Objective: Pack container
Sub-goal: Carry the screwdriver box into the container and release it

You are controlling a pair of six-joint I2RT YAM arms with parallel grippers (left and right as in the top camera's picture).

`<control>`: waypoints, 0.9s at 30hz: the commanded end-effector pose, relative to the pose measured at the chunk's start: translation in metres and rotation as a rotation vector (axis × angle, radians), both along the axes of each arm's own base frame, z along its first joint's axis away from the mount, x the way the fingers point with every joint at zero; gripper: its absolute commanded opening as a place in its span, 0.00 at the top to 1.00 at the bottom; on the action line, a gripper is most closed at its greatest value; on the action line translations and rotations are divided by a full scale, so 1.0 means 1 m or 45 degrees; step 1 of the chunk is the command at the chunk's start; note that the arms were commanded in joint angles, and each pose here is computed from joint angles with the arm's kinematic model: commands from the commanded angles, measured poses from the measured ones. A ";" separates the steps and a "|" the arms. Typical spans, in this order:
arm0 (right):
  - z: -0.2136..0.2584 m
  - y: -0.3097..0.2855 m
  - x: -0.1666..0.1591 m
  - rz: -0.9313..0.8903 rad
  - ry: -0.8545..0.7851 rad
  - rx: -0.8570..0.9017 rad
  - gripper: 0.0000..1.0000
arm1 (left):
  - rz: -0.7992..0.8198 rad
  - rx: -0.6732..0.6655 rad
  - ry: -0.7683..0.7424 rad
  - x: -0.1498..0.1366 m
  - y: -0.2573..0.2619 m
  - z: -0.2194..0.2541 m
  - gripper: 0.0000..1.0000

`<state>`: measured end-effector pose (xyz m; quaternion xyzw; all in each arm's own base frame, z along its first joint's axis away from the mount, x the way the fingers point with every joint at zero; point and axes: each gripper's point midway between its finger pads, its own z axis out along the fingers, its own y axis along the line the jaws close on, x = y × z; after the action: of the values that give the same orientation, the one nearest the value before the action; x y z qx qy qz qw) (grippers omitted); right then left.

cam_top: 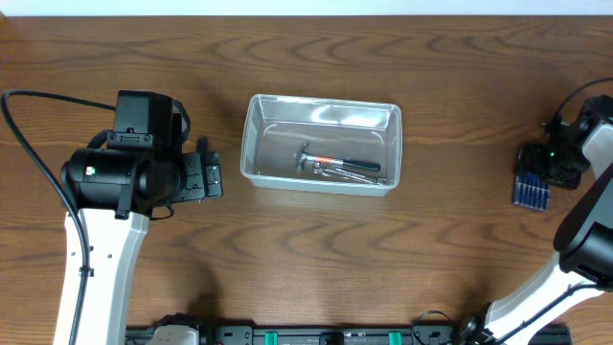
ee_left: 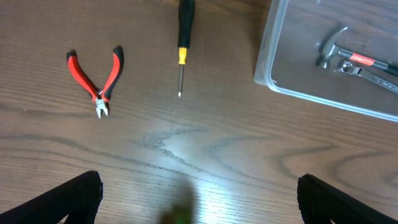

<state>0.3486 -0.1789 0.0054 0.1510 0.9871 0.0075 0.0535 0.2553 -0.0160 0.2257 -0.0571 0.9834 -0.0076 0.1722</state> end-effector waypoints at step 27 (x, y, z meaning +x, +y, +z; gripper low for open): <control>0.089 0.418 0.061 1.965 -0.350 0.007 0.97 | 0.019 0.009 -0.025 0.002 0.003 0.006 0.02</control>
<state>0.4146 0.2336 0.1163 -0.5627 0.8067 0.0393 0.1762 0.2553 -0.0160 0.2257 -0.0571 0.9834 -0.0076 0.1722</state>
